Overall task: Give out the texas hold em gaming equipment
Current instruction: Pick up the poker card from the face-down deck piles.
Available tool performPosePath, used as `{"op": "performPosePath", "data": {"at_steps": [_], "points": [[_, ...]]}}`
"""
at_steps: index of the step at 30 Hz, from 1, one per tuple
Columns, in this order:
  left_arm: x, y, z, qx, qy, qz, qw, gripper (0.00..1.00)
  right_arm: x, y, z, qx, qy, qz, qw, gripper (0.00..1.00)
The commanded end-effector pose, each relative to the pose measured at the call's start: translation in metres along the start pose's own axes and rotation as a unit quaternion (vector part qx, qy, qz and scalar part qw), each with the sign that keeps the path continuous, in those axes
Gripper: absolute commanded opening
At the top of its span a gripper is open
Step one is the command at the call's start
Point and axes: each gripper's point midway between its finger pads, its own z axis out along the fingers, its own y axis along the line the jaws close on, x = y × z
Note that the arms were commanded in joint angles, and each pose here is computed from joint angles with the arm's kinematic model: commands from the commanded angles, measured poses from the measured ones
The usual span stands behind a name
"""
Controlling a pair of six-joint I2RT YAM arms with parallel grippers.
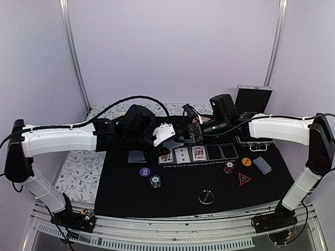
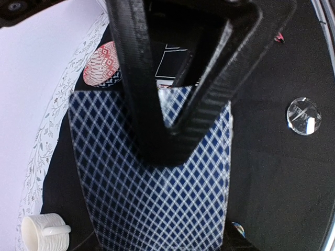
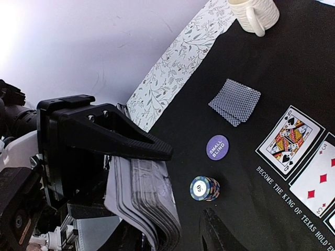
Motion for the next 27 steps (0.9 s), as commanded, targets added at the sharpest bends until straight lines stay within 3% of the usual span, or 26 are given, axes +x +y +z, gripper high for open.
{"op": "performPosePath", "data": {"at_steps": [1, 19, 27], "points": [[0.001, 0.008, 0.002, -0.011, -0.001, -0.004, 1.0, 0.44, -0.004, -0.004, -0.011, 0.021, -0.003, -0.005, 1.0, 0.39], [0.005, 0.006, 0.006, -0.009, 0.008, -0.002, 1.0, 0.44, -0.022, 0.016, -0.019, 0.008, -0.01, -0.03, 0.999, 0.39], [0.007, 0.007, 0.008, -0.012, 0.012, 0.0, 1.0, 0.44, -0.025, 0.014, -0.021, 0.022, -0.011, -0.034, 0.999, 0.18]]}}
